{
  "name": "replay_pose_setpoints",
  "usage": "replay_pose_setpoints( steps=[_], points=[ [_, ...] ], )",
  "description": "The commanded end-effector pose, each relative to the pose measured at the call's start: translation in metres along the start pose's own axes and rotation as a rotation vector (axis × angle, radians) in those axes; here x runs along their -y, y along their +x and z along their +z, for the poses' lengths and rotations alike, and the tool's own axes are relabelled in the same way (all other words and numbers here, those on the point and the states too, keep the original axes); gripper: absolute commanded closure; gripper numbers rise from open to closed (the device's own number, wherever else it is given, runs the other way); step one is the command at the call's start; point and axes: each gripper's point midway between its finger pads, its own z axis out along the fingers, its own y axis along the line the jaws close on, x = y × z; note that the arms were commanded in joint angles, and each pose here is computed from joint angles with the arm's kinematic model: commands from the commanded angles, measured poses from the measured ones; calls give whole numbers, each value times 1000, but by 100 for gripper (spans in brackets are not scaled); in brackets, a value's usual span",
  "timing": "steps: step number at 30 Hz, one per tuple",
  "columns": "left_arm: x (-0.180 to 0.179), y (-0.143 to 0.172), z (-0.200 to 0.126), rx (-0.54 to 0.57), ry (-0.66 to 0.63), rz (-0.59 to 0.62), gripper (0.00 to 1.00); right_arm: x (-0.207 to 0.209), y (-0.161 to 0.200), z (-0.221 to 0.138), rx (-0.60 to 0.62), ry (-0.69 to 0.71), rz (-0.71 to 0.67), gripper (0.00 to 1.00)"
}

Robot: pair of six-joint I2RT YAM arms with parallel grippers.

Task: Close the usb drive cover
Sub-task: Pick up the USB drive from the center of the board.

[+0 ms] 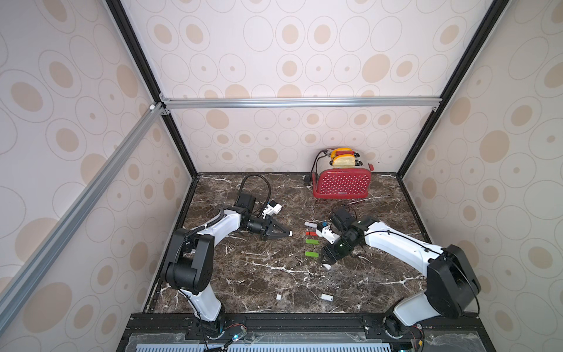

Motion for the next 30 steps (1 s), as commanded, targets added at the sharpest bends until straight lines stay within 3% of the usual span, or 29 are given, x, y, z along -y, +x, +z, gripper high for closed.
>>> replay_pose_setpoints(
  steps=[1, 6, 13, 30],
  points=[
    [4, -6, 0, -1, 39, -6, 100, 16, 21, 12, -98, 81, -18, 41],
    [-3, -3, 2, -2, 32, -25, 100, 16, 29, 28, -158, 85, -45, 48],
    [-7, -2, 2, -1, 21, -32, 100, 9, 23, 40, -152, 73, -79, 53],
    [-10, -2, 3, -1, 14, -42, 100, 21, 25, 61, -242, 204, -182, 66]
  ],
)
